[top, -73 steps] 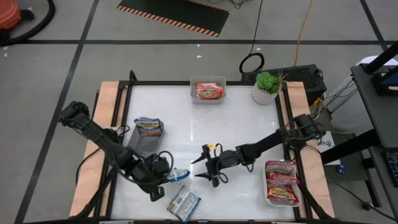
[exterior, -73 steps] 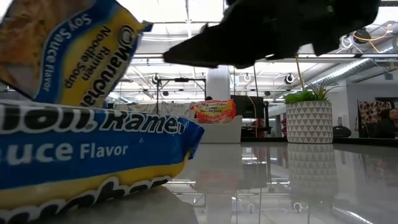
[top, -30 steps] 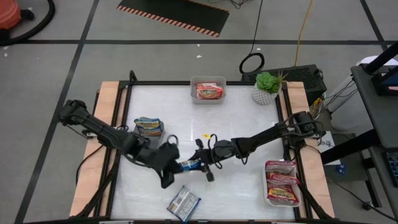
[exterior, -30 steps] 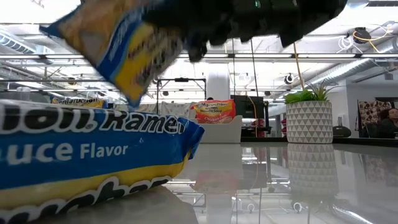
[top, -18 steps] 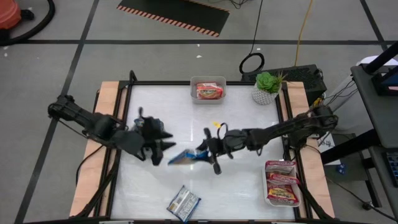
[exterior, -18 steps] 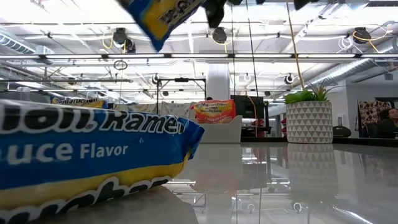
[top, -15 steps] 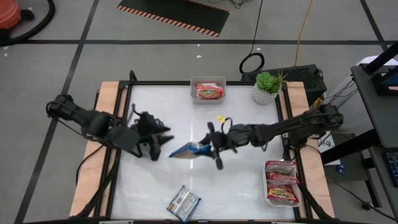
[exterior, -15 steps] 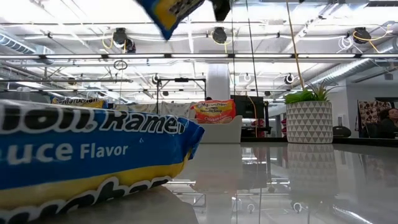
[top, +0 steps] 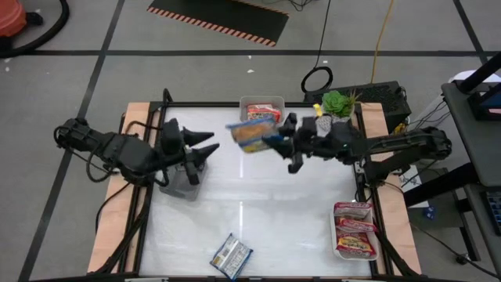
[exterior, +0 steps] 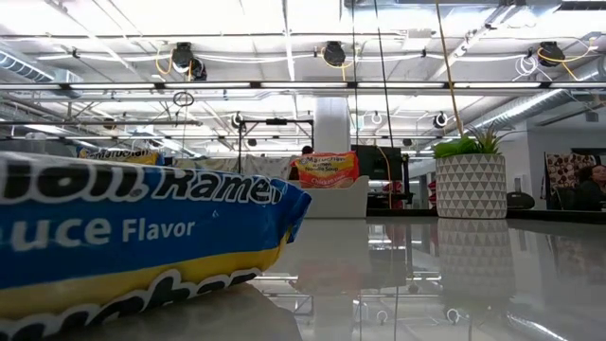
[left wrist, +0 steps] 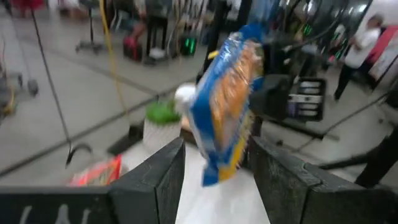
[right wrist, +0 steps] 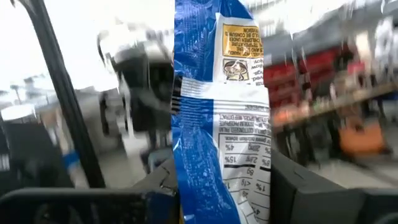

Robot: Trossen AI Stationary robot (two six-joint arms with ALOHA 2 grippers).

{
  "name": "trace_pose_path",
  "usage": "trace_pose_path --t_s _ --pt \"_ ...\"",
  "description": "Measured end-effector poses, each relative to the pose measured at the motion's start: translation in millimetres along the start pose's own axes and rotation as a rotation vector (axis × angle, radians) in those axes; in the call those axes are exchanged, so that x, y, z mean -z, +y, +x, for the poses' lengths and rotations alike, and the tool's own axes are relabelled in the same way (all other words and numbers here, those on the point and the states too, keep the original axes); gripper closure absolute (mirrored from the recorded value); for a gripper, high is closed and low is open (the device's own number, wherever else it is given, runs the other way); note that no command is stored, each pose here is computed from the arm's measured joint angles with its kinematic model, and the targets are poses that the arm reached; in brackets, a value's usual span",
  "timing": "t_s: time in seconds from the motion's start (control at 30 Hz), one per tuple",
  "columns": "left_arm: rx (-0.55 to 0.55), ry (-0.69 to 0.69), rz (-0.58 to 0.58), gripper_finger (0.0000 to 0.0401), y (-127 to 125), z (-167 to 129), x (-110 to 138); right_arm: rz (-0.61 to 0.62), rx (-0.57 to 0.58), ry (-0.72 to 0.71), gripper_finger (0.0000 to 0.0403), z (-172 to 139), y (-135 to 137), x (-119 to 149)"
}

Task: Sort Maruchan noodles
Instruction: Put the left blue noodle pack into the black bin

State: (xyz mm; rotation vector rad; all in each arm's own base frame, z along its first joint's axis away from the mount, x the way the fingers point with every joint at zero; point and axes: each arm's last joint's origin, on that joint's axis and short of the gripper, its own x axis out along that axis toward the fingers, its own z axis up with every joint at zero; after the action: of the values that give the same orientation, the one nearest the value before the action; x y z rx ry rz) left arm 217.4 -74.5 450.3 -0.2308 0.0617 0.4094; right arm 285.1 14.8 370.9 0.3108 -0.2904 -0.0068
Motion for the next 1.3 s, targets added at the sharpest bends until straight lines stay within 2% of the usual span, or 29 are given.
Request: trace_pose_path --t_s 0.23,0.33,0.47,0.57,0.7,0.87,0.93,1.03,1.13,1.3 --pt "-0.055 -0.281 -0.037 0.0217 1.7 -0.1 -36.1 0.070 -0.077 -0.327 0.0289 -3.5 -0.4 -31.8" --pt "-0.022 -0.390 -0.021 0.0217 1.0 -0.5 -48.9 0.105 -0.112 -0.444 0.0284 -7.3 -0.6 -42.6" --pt "0.027 -0.474 -0.002 0.0216 -5.3 6.6 -52.9 0.130 -0.136 -0.524 0.0287 -10.9 -1.8 -50.4" --pt "0.072 -0.500 0.005 0.0216 -14.6 22.7 -46.7 0.146 -0.152 -0.572 0.0289 -13.0 -1.1 -53.7" --pt "0.088 -0.506 -0.003 0.0216 -30.9 56.4 -27.1 0.180 -0.100 -0.659 0.0287 -15.8 -2.5 -57.8" --pt "0.073 -0.612 -0.087 0.0216 -41.7 95.6 -6.9 0.196 -0.073 -0.721 0.0284 -19.0 -6.3 -63.0" --pt "0.066 -0.659 -0.137 0.0216 -41.7 110.8 1.2 0.219 -0.083 -0.720 0.0283 -18.8 -7.6 -63.3" --pt "0.103 -0.700 -0.194 0.0216 -36.3 132.1 10.6 0.227 -0.158 -0.691 0.0283 -18.1 -8.6 -63.4" --pt "0.156 -0.683 -0.239 0.0216 -29.2 148.7 17.4 0.213 -0.190 -0.645 0.0283 -16.1 -8.7 -61.2" --pt "0.241 -0.645 -0.237 0.0216 -23.3 169.2 29.3 0.198 -0.170 -0.603 0.0283 -13.6 -9.8 -57.9"
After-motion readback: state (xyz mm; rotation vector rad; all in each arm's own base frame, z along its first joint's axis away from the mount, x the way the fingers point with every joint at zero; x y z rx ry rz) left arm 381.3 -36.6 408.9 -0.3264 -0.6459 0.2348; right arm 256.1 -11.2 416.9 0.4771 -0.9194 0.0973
